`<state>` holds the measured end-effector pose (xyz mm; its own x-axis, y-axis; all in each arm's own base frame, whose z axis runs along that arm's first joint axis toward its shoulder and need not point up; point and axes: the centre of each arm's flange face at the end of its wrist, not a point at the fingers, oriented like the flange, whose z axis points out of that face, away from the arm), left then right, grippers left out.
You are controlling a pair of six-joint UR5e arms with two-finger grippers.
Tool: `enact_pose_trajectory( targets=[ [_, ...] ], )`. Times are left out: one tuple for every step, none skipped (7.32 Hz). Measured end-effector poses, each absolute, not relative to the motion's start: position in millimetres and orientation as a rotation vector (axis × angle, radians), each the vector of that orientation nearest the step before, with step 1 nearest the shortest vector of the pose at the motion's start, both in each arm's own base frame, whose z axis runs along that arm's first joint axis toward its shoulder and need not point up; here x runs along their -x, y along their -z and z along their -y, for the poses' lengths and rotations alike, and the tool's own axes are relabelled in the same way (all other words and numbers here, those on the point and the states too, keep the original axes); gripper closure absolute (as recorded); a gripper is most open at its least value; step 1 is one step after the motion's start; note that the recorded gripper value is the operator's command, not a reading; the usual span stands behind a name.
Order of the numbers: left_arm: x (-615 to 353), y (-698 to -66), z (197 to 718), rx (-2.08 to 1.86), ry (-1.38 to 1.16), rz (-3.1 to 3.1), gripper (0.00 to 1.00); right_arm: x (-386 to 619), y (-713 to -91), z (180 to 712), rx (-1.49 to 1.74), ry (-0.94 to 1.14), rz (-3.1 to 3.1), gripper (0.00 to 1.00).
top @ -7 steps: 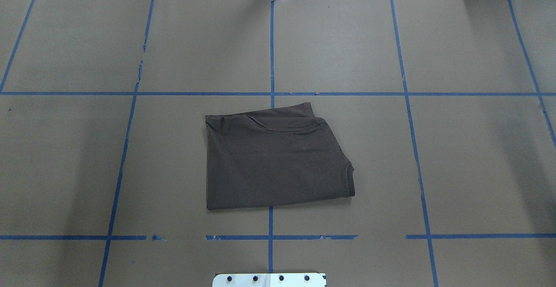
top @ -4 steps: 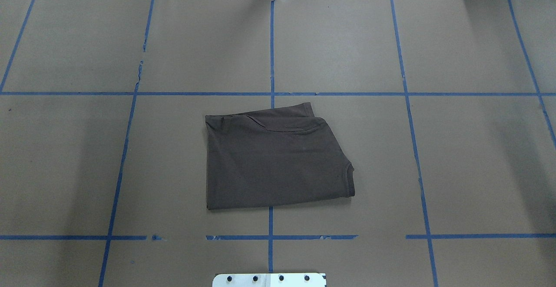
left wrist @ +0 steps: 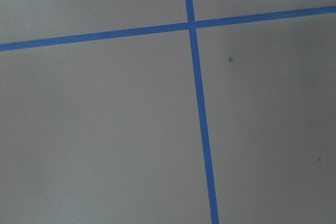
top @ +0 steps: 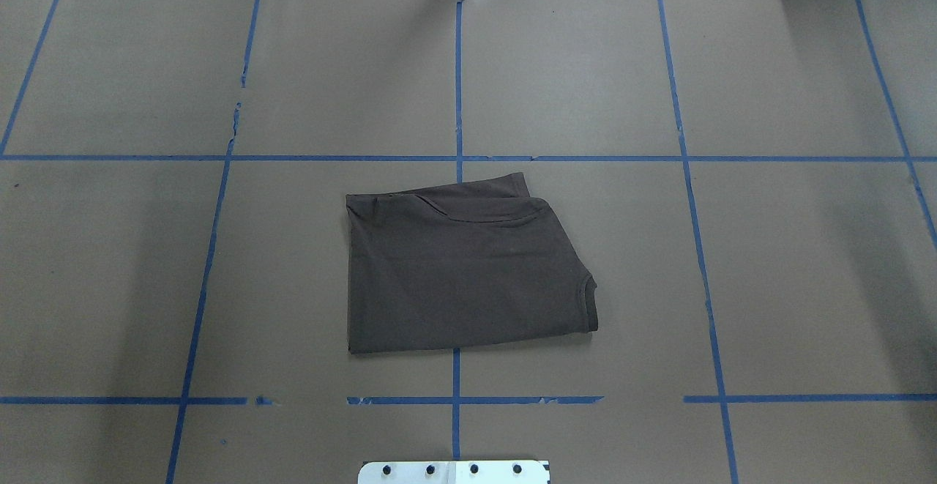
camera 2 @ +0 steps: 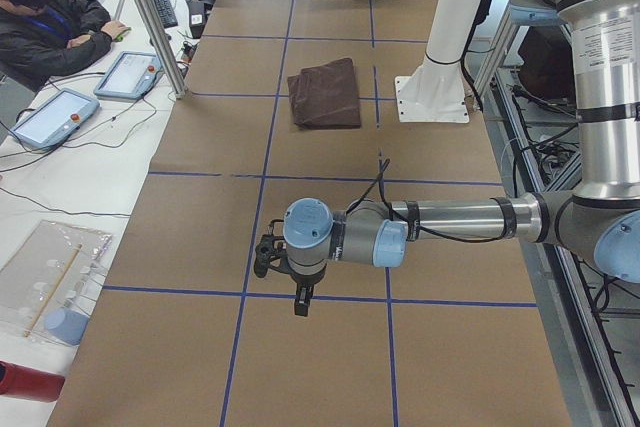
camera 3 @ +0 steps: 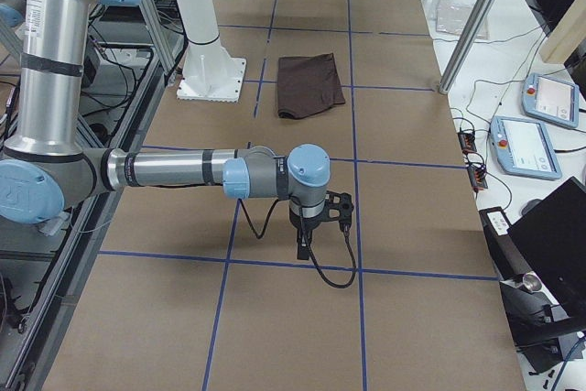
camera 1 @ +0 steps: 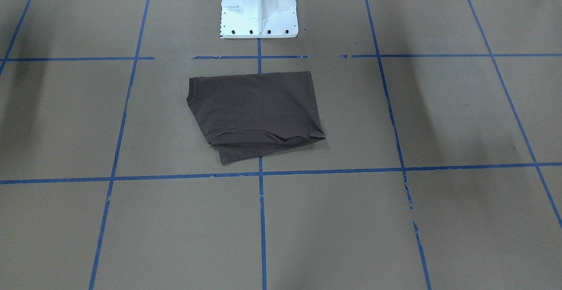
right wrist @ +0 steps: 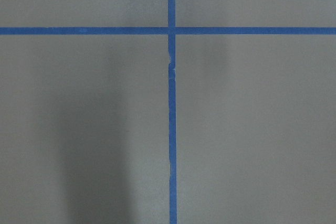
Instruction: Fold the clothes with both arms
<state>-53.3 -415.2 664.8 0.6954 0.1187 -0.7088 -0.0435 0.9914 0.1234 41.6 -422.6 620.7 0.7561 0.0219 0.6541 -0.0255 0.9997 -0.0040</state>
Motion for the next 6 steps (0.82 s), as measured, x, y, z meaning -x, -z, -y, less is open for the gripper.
enact_pose_trajectory(
  targets=[
    [53.3,-666.1,414.3,-0.096,-0.089,-0.797,0.0,-41.6,-618.6,422.7,-0.009,-0.024,0.714,0.0],
    [53.4,-668.0,412.2,-0.091,-0.087,-0.796,0.0,-41.5,-616.5,422.8,-0.013,-0.024,0.715,0.0],
    [53.5,-670.3,409.5,-0.086,-0.085,-0.796,0.0,-41.5,-615.4,422.9,-0.014,-0.023,0.715,0.0],
    [53.6,-671.4,408.2,-0.084,-0.084,-0.796,0.0,-41.5,-615.0,422.9,-0.015,-0.023,0.715,0.0],
    [53.6,-671.9,407.5,-0.083,-0.083,-0.795,0.0,-41.5,-614.9,422.9,-0.015,-0.023,0.716,0.0],
    [53.7,-672.3,407.1,-0.082,-0.083,-0.793,0.0,-41.4,-615.0,422.9,-0.014,-0.023,0.716,0.0]
  ],
)
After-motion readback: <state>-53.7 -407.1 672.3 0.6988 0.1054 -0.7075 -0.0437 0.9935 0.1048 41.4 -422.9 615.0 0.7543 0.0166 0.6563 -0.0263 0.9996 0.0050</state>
